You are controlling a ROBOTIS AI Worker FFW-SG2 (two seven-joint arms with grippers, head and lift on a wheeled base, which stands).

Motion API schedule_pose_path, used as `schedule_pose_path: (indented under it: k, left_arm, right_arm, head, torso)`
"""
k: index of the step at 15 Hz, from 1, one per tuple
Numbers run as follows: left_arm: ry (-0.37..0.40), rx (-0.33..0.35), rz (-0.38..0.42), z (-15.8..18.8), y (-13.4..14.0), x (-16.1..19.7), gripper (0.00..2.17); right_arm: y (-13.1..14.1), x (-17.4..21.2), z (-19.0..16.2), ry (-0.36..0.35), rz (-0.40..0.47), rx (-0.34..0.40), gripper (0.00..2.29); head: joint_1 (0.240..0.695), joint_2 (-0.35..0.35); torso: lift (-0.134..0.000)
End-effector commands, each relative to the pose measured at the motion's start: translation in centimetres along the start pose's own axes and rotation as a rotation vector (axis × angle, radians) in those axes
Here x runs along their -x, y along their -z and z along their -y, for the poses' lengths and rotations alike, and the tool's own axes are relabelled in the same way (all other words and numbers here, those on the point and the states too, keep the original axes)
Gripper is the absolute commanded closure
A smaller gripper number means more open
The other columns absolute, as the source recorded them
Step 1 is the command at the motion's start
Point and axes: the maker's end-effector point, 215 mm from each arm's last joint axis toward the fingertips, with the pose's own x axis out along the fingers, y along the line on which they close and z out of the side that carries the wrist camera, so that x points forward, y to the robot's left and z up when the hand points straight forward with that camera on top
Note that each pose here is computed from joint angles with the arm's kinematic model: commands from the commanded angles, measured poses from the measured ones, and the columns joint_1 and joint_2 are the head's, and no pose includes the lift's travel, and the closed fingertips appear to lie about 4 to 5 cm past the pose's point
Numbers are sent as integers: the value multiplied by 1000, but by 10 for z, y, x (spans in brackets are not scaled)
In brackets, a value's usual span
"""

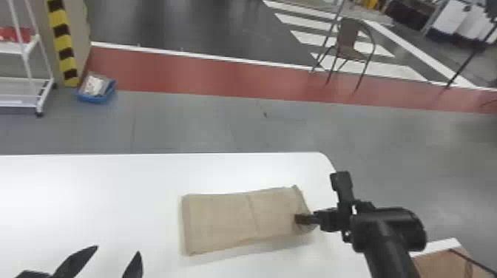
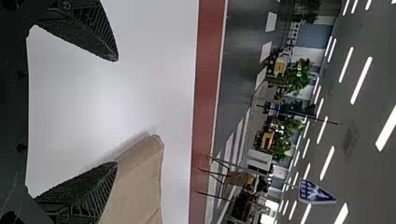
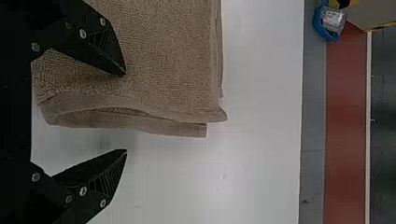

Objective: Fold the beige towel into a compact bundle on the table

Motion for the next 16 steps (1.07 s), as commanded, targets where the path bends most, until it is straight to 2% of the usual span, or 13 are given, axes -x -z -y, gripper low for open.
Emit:
schedule_pose_path:
  k: [1,3,6,7,9,10,11,13,16]
  left_arm:
    - [0,1,-3,0,2,1,87]
    - [0,1,-1,0,2,2,87]
    - [-4,1,2,-2,0,4,87]
    - [-4,1,5,-2,-1,4,87]
    - [-6,1,8,-3,-3,5,87]
    - [-9,-1,15,-4,-5,6,87]
    - [-13,-2,18,-6,-6,7,87]
    - [-23,-8,52,-10,-15,10,87]
    - [-27,-8,53,-12,-16,10,87]
  right_arm:
    - [2,-3,-3,-4,-5,13,485]
    - [1,-3,-4,-7,1,14,660]
    - [-2,-2,-3,-10,16,-4,1372]
    - [-1,-2,-1,-9,17,-10,1517]
    - [-2,2,2,-15,43,-31,1541]
    - [-4,5,-2,-37,62,-52,1663]
    - [-6,10,-6,-54,86,-70,1663]
    - [-20,27,-13,-73,130,-86,1663]
    - [-39,49,-26,-114,180,-109,1659]
  head:
    - [695,-350]
    - [695,-350]
    - [695,-350]
    - [695,-350]
    - [695,-350]
    - [695,-350]
    - [695,-350]
    - [695,-350]
    - [695,-350]
  torso:
    - [0]
    - [0]
    - [0]
    - [0]
    - [0]
    - [0]
    - [0]
    - [0]
    - [0]
